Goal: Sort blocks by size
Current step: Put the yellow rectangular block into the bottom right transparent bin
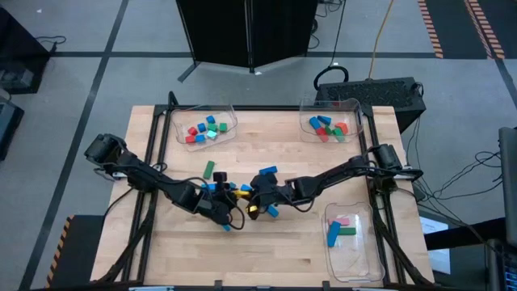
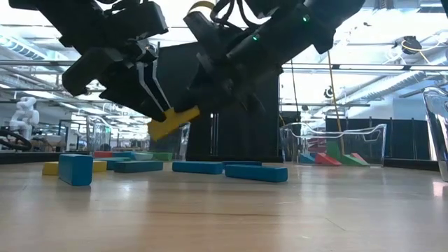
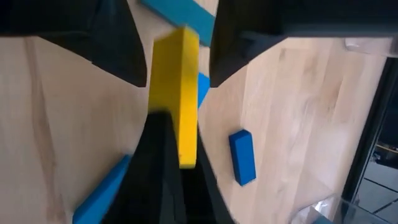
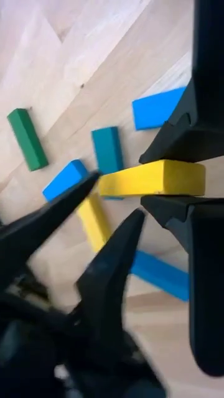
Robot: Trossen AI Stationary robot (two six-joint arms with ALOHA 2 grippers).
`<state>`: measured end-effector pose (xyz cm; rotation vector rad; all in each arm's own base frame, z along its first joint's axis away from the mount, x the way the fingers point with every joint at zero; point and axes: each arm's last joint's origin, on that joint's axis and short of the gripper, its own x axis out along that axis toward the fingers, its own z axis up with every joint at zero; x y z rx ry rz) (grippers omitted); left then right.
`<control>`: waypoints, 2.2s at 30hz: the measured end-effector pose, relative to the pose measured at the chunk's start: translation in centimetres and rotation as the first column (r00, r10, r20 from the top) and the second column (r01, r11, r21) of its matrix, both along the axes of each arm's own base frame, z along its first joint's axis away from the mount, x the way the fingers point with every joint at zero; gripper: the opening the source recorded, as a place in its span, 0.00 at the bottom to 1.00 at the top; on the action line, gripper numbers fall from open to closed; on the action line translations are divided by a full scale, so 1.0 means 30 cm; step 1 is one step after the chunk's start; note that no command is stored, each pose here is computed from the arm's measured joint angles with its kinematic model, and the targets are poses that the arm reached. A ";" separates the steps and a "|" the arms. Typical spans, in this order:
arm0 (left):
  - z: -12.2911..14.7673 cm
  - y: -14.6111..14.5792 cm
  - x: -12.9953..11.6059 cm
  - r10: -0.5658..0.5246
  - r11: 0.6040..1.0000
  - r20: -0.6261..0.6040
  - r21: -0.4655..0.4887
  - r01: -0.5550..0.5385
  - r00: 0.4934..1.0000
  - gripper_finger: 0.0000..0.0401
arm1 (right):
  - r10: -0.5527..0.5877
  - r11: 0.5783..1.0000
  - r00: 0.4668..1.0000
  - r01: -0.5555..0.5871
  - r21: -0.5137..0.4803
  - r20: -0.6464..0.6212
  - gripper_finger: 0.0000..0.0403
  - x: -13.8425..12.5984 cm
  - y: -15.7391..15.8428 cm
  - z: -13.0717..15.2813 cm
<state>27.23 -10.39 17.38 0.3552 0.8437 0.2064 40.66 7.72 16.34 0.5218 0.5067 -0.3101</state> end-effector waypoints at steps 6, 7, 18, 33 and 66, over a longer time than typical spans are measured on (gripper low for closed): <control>-0.011 0.008 -0.017 0.047 0.999 -0.043 -0.014 -0.048 0.998 0.49 | 0.013 0.999 0.996 -0.017 -0.045 -0.089 0.11 -0.039 -0.009 0.037; -0.013 0.010 -0.022 0.056 0.998 -0.056 -0.012 -0.057 0.997 0.49 | 0.017 0.998 0.995 -0.022 -0.051 -0.094 0.12 -0.047 -0.008 0.052; -0.029 0.046 -0.083 0.291 0.957 -0.110 0.033 -0.289 0.950 0.50 | 0.063 0.989 0.968 -0.093 -0.113 -0.245 0.12 -0.251 0.057 0.257; 0.046 0.100 -0.130 0.408 0.911 -0.076 -0.025 -0.411 0.910 0.50 | 0.100 0.991 0.934 -0.124 -0.049 -0.343 0.12 -0.612 0.204 0.434; 0.045 0.164 -0.129 0.530 0.844 -0.085 -0.042 -0.535 0.844 0.50 | -0.028 0.996 0.691 0.082 0.040 -0.723 0.12 -0.955 0.291 0.397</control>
